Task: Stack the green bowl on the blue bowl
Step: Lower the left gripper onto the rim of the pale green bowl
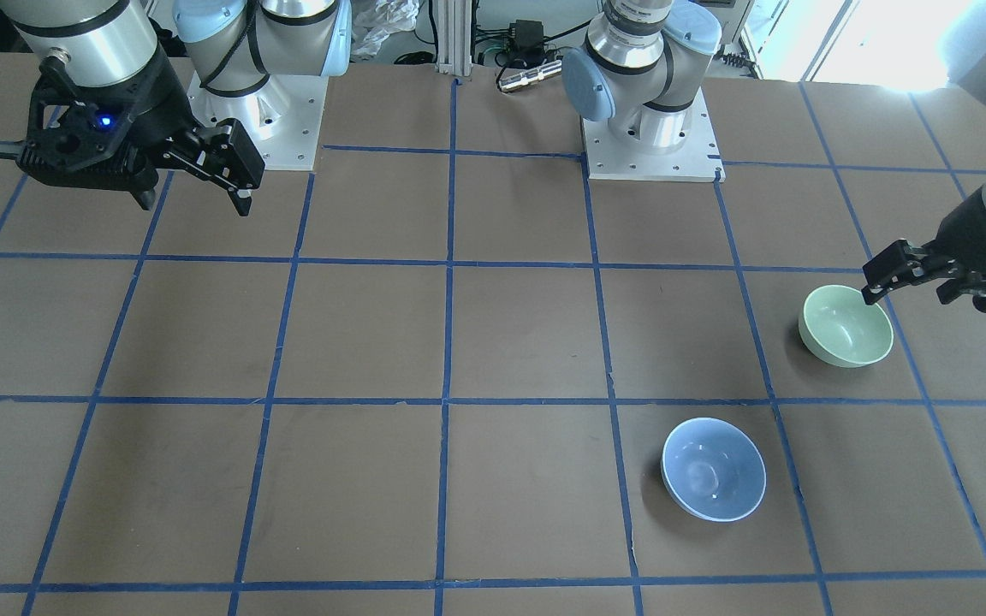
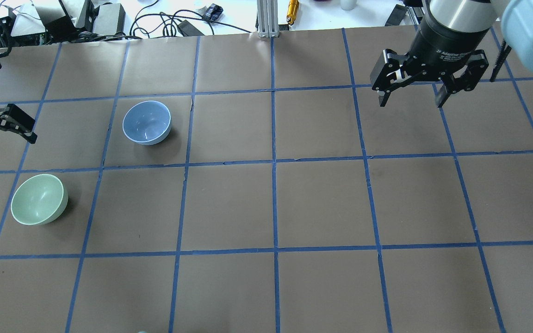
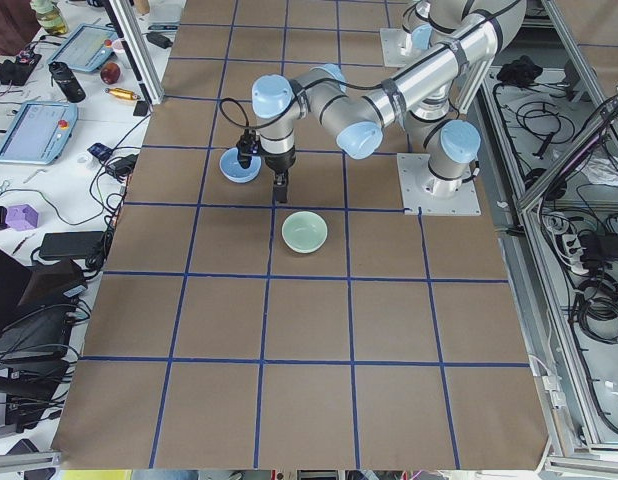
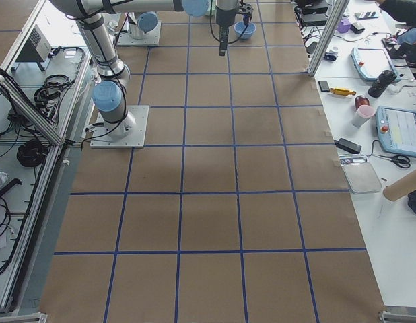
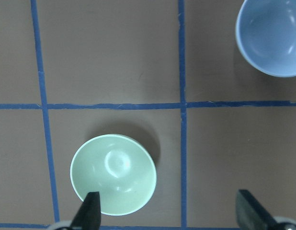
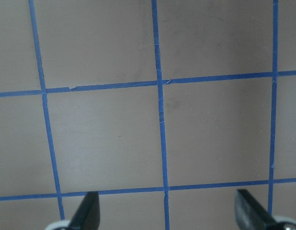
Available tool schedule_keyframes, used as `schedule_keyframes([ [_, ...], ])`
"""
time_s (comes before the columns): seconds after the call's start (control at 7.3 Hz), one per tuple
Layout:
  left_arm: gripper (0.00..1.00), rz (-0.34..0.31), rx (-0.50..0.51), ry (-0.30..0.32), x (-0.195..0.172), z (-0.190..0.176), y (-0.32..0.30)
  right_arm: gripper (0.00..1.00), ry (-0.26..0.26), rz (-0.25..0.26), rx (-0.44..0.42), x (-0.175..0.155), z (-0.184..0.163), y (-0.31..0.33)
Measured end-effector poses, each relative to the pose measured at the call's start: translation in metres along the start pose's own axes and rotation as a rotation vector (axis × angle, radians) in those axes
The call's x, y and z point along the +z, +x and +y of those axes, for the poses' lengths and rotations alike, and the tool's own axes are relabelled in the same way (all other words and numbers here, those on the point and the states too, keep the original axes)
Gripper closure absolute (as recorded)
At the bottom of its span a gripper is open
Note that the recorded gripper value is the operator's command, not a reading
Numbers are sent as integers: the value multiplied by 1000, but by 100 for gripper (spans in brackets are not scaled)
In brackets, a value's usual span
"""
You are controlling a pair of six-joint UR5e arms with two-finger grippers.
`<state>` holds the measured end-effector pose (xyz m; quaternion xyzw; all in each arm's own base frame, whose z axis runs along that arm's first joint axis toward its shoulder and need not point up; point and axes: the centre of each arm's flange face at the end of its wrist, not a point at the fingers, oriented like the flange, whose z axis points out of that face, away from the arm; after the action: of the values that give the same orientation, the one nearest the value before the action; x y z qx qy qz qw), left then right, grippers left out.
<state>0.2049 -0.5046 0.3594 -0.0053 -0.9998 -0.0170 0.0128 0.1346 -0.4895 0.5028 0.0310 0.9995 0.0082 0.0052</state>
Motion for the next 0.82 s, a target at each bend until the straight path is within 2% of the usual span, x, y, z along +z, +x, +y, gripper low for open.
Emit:
schedule_keyframes([
  [0.27,0,79,18,24,56,34,-59,0,0,0,0,0,0,0],
  [0.55,3,86,83,46,96,47,-89,0,0,0,0,0,0,0],
  [0.82,3,68,112,28,134,54,-94,0,-1,0,0,0,0,0],
])
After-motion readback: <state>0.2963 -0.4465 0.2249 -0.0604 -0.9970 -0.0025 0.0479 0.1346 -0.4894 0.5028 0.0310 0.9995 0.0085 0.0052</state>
